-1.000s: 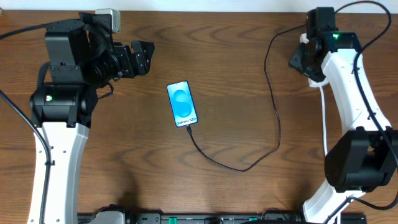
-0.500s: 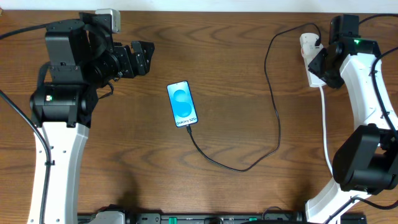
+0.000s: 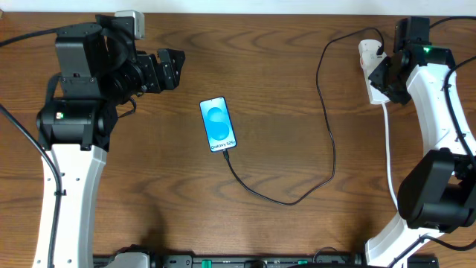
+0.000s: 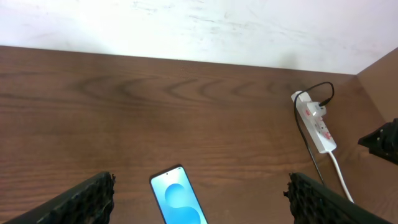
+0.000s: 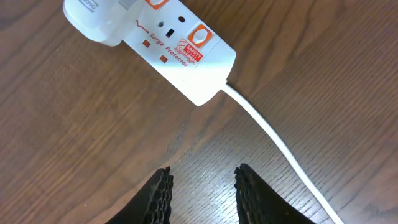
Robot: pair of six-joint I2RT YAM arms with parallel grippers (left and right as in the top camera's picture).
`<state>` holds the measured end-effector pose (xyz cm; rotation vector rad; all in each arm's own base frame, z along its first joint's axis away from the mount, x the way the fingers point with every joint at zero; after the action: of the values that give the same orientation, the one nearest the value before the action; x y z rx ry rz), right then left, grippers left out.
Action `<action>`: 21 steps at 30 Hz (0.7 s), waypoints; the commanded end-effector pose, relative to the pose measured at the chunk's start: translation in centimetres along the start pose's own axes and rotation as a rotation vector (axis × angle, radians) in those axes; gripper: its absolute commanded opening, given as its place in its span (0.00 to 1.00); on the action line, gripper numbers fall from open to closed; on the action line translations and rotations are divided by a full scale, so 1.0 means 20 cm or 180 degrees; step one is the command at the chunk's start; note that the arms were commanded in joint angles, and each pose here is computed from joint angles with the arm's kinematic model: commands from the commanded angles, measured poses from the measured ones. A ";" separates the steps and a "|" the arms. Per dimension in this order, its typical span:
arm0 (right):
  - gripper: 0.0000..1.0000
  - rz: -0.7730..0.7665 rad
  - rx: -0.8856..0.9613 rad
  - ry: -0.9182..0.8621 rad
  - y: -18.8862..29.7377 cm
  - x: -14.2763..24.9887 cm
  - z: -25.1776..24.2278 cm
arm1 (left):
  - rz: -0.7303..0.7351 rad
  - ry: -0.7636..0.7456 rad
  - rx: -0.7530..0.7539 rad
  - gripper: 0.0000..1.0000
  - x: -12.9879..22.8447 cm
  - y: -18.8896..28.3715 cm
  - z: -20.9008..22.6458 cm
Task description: Plug charger to phone and switch on socket
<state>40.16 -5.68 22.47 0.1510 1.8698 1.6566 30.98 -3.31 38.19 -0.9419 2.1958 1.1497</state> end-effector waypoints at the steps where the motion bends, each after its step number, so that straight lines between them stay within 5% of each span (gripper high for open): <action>1: 0.32 -0.0052 -0.0003 -0.0029 0.03 0.00 -0.01 | -0.0042 0.0000 -0.0036 0.89 -0.02 0.00 0.00; 21: 0.62 -0.0144 0.0158 -0.0043 0.03 -0.02 -0.03 | -0.0063 -0.0010 -0.0026 0.89 -0.03 0.00 0.00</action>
<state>40.28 -5.85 22.55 0.1454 1.8751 1.6267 30.99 -3.31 38.20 -0.9423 2.1949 1.1489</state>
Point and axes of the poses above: each gripper's point midway between its finger pads, its own y axis back along the fingers, its own z axis along the line the jaws close on, x = y × z, the point moved 10 cm from there along y, back along the fingers, and after that the axes turned 13 degrees about y, right-handed, at the moved point
